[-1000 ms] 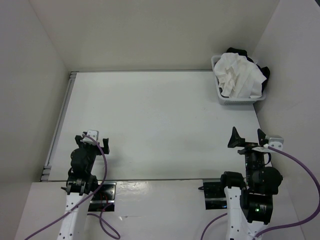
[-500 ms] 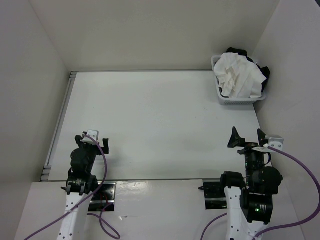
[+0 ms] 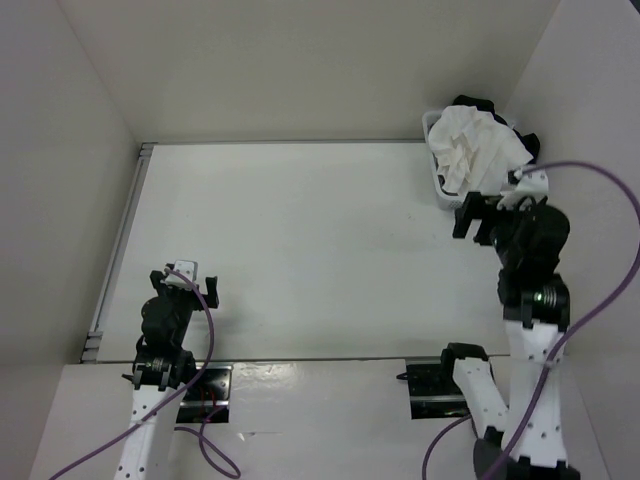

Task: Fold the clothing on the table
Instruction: Grab the skirt from the pile

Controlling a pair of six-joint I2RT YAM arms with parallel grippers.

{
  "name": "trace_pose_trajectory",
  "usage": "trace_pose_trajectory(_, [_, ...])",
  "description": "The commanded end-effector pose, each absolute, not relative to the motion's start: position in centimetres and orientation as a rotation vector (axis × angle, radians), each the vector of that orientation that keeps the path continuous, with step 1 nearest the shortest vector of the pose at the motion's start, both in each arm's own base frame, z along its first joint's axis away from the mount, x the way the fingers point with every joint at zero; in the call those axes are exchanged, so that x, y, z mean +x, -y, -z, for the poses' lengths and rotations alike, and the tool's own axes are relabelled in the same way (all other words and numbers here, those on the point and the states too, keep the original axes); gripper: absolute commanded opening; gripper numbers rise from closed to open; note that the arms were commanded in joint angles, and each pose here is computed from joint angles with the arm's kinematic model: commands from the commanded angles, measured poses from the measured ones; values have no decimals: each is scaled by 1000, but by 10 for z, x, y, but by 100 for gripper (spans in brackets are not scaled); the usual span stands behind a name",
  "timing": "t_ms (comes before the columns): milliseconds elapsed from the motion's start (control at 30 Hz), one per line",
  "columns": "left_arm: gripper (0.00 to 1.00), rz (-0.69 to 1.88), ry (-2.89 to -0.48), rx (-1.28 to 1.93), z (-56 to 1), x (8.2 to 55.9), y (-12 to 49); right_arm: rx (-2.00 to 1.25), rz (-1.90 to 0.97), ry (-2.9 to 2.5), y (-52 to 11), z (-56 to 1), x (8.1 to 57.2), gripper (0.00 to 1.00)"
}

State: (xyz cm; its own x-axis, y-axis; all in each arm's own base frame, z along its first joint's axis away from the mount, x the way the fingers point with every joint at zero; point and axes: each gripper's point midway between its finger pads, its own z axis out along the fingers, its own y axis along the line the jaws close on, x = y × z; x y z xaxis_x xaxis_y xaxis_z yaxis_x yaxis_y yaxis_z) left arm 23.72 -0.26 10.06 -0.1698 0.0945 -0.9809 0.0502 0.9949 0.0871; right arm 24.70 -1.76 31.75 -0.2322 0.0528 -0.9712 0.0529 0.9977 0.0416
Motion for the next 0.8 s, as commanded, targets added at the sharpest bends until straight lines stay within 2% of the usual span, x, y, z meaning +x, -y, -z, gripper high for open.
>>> trace_pose_trajectory(0, [100, -35, -1598, 85, -122, 241, 2, 43, -20, -1821, 16, -368, 268, 98])
trace_pose_trajectory(167, [100, -35, -1598, 85, -122, 241, 2, 9, 77, -2063, 28, -354, 327, 98])
trace_pose_trajectory(367, [100, -35, -1598, 85, -122, 241, 2, 46, 222, -2119, 43, -327, 374, 98])
trace_pose_trajectory(567, [100, -35, -1598, 85, -122, 241, 2, 83, 212, -2231, 64, -289, 421, 98])
trace_pose_trajectory(767, [100, -35, -1598, 85, -122, 241, 2, 102, 212, -2218, 76, -288, 457, 98])
